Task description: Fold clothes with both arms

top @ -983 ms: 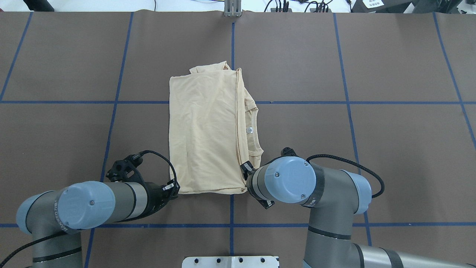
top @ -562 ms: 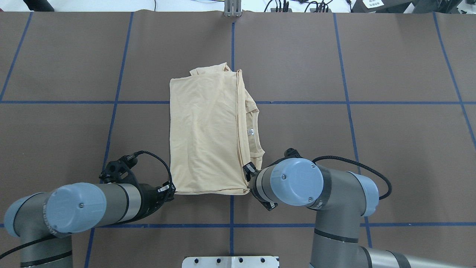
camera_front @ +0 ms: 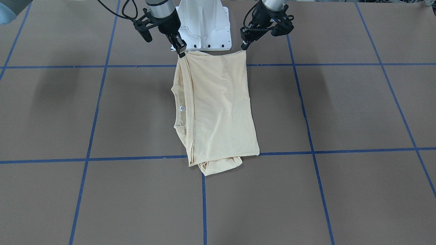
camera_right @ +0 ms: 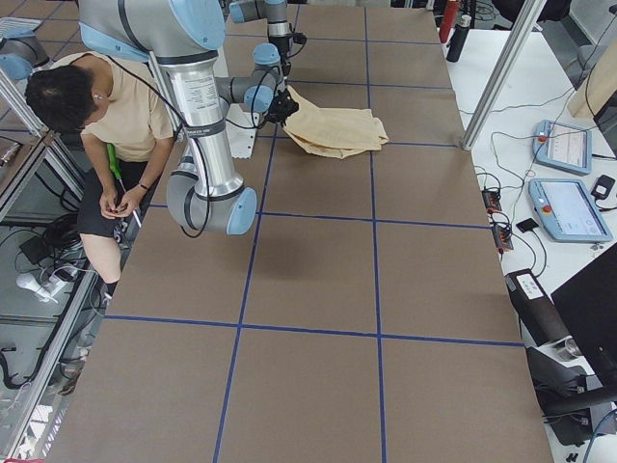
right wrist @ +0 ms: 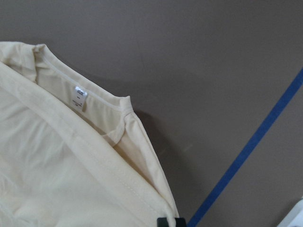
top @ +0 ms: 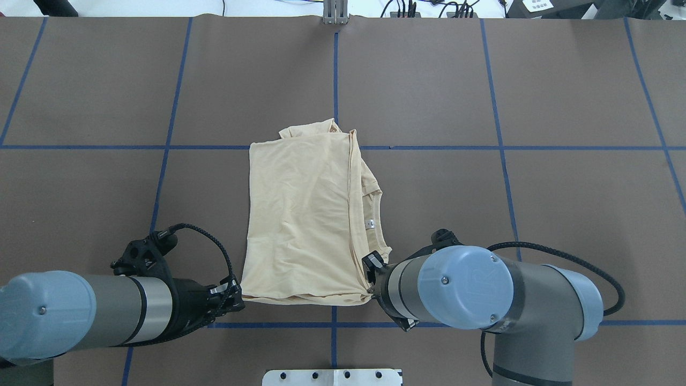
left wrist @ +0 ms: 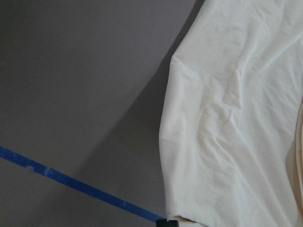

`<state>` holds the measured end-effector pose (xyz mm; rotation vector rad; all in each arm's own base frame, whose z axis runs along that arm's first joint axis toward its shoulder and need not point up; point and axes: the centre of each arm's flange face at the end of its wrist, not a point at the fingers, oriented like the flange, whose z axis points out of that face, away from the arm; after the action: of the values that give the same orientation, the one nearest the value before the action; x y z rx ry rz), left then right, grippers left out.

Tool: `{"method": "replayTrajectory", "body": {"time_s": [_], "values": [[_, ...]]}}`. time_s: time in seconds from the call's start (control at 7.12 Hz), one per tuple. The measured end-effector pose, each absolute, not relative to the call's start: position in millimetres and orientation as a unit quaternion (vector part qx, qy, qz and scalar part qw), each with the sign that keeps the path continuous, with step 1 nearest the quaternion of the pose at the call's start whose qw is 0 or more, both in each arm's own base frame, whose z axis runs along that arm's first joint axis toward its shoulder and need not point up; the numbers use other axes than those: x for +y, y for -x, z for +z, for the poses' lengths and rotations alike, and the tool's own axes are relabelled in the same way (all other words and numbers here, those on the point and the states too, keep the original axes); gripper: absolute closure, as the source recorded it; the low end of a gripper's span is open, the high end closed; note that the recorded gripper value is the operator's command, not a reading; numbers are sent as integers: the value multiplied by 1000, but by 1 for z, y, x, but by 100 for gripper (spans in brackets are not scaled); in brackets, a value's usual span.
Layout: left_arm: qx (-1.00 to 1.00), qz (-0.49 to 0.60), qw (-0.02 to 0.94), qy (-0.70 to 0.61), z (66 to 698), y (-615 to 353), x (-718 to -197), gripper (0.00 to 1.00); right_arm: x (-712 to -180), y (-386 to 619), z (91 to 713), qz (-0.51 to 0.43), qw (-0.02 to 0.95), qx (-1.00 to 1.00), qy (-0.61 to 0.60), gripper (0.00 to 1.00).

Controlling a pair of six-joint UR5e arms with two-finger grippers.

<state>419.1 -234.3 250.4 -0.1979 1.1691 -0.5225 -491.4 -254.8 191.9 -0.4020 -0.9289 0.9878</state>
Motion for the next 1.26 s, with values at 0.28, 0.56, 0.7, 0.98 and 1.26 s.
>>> {"method": "replayTrajectory", "body": {"time_s": [0.28, 0.56, 0.7, 0.98, 1.26], "values": [[549, -246, 798, 42, 242, -421, -293, 100, -310, 485, 185, 475, 754, -424, 163, 100], [538, -253, 804, 6, 235, -428, -375, 100, -388, 496, 176, 482, 759, -411, 152, 100], [528, -255, 810, -8, 239, -428, -407, 100, -426, 507, 173, 481, 766, -399, 150, 100], [501, -260, 825, -34, 260, -435, -463, 100, -492, 526, 181, 473, 778, -388, 142, 100], [487, -262, 831, -54, 282, -442, -507, 100, -556, 541, 187, 460, 791, -381, 129, 100]]}}
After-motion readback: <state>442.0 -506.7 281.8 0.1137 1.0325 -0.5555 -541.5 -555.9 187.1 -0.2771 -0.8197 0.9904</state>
